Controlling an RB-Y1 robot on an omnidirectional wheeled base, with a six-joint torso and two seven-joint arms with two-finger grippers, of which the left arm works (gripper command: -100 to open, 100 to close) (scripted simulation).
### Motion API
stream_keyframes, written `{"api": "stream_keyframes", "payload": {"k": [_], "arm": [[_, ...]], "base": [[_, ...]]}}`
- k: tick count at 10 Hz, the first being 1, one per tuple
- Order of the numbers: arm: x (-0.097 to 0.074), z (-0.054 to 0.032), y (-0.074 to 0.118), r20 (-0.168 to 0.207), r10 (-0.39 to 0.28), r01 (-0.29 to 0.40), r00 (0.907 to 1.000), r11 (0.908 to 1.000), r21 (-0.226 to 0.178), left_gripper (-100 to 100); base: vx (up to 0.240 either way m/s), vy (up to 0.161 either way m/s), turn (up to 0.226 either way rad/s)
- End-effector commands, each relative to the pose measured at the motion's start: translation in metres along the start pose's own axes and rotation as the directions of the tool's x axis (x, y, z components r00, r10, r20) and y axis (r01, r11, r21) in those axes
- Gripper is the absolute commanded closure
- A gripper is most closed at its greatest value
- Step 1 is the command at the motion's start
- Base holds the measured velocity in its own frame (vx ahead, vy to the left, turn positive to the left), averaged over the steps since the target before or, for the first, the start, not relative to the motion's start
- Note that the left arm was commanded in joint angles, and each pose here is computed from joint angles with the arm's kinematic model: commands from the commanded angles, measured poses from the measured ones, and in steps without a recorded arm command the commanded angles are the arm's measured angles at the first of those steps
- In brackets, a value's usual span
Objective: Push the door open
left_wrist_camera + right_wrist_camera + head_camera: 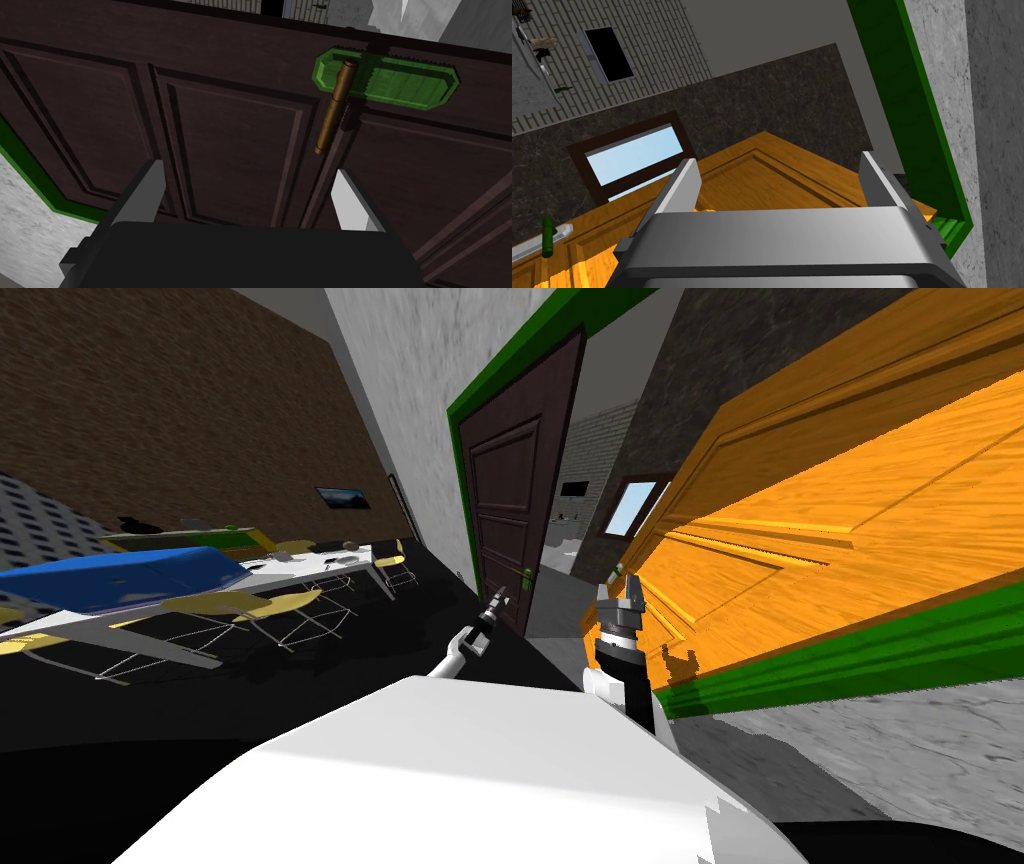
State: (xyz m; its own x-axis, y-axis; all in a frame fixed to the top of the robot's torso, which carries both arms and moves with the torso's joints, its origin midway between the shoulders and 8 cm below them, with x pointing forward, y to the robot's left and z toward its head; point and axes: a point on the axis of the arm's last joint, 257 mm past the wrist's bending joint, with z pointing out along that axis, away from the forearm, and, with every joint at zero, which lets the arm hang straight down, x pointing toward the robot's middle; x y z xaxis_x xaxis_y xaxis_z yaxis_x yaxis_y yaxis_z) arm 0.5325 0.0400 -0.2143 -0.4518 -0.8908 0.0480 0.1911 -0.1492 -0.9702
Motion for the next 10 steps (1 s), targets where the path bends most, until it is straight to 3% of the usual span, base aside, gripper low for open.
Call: {"api": "stream_keyframes", "payload": {"k": [1,10], "arm": [[0.005,0.0034,0.008,-0.013,0.001,-0.002,0.9999,0.9998,-0.02,-100],[0.037,0.0197,0.052,-0.088,0.007,-0.018,0.9961,0.9912,-0.131,-100]], "base": [[0.11,0.077,-0.031],[0.102,0.065,-0.028]]}}
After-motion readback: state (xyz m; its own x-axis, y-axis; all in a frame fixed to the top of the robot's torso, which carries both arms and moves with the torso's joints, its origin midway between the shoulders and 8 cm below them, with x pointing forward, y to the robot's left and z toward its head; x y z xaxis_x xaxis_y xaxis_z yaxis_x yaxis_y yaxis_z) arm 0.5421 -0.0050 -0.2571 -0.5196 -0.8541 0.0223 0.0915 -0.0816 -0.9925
